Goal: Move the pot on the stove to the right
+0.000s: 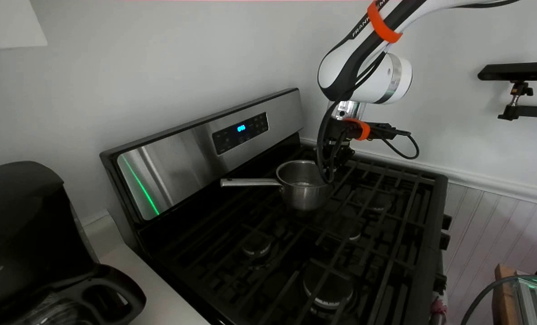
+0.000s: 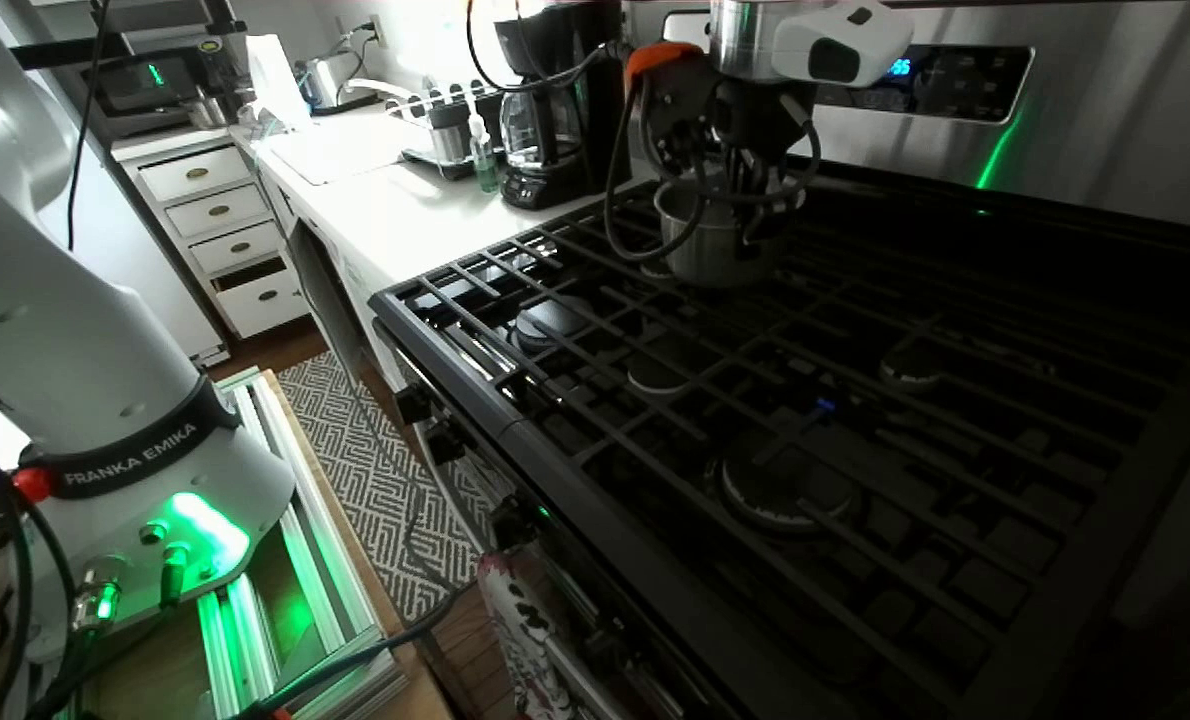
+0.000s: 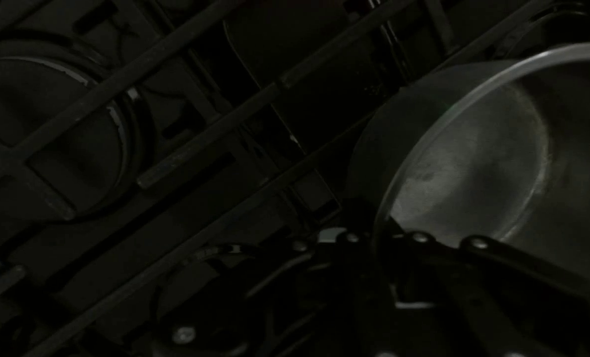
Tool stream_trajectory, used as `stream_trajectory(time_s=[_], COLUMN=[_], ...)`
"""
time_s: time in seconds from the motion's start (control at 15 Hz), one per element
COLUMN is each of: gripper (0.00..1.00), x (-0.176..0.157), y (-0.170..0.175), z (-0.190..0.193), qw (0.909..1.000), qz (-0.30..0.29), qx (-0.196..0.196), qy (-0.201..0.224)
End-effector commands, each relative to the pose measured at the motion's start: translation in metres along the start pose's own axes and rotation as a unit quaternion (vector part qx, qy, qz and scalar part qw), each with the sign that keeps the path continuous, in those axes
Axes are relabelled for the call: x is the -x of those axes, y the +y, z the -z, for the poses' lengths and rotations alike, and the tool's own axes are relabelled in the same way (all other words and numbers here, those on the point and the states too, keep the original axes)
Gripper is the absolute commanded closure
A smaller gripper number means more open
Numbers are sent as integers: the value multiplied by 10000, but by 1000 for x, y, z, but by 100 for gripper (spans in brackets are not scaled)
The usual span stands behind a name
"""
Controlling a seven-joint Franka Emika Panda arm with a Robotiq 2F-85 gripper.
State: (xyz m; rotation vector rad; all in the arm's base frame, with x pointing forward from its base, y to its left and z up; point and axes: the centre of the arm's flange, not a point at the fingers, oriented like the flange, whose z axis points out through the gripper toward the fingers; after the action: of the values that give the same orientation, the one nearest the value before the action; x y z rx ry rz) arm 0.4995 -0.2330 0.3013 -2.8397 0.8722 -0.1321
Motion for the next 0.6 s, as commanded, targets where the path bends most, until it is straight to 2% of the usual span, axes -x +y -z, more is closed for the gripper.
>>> stream_trajectory(time_s=[0.0, 0.53], gripper=[98, 98], x=[-27, -75], y=[21, 71], z=[9, 39], qw=[9996, 9980], qz=[219, 587], qx=[186, 198], qy=[-74, 78])
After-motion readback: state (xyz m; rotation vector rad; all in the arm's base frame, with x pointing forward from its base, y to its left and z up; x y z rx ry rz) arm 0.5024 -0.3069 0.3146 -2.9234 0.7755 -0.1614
